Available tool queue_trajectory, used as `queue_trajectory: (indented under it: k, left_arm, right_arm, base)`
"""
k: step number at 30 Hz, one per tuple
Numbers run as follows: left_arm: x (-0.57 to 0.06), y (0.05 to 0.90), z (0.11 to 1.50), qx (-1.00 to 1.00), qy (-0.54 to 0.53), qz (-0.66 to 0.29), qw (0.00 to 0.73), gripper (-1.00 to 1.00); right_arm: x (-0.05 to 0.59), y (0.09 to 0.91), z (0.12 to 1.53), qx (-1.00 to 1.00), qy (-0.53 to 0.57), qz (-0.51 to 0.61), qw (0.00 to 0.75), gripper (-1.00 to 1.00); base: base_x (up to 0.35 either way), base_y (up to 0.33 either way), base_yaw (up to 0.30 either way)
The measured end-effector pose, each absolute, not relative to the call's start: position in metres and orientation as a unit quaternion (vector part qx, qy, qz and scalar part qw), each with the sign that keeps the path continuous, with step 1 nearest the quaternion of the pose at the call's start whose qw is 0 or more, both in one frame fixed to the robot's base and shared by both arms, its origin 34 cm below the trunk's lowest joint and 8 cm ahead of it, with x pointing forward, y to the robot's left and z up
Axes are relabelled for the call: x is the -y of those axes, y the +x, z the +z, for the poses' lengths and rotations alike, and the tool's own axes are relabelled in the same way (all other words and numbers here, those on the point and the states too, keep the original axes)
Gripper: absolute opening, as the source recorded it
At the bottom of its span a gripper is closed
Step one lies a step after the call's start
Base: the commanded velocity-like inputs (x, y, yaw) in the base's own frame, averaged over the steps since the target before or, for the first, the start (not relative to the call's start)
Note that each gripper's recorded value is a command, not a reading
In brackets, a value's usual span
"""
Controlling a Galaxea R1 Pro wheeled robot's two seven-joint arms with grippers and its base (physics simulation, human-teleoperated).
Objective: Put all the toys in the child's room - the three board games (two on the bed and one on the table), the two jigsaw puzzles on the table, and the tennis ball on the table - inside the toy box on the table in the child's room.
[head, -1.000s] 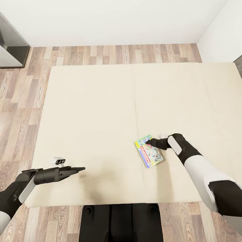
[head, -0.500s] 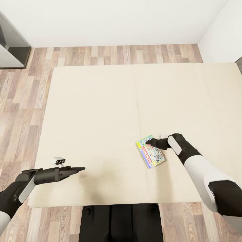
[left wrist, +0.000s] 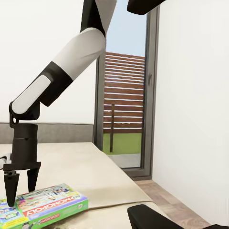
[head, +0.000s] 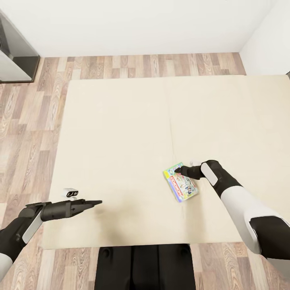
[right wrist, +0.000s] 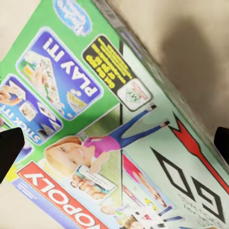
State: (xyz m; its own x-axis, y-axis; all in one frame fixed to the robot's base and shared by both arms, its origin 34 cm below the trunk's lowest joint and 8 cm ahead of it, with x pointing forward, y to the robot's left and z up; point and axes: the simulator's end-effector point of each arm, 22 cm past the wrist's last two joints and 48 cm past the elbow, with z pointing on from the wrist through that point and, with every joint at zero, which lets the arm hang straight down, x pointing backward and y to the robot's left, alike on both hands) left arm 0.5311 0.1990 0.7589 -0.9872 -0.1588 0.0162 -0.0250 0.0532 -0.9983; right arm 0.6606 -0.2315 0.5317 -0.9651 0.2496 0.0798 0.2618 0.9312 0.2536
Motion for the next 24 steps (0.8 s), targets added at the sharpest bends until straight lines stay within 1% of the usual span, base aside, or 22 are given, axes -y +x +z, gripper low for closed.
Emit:
queue_trajectory:
  k: [12,24]
  left_arm:
    - [-0.199,0.5312,0.759,-0.724,-0.064,-0.685,0.049,1.0]
    - [-0.1997,0.5312,0.7589,-0.724,-0.064,-0.685,0.049,1.0]
  right_arm:
    - [0.2316,0.6605,0.5317,0.982,-0.13,-0.132,0.023,1.0]
    - [0.2313,0.6606,0.5318,0.982,-0.13,-0.132,0.023,1.0]
  base:
    - [0.0,0.169,0.0]
    - [0.0,0.026,0.0]
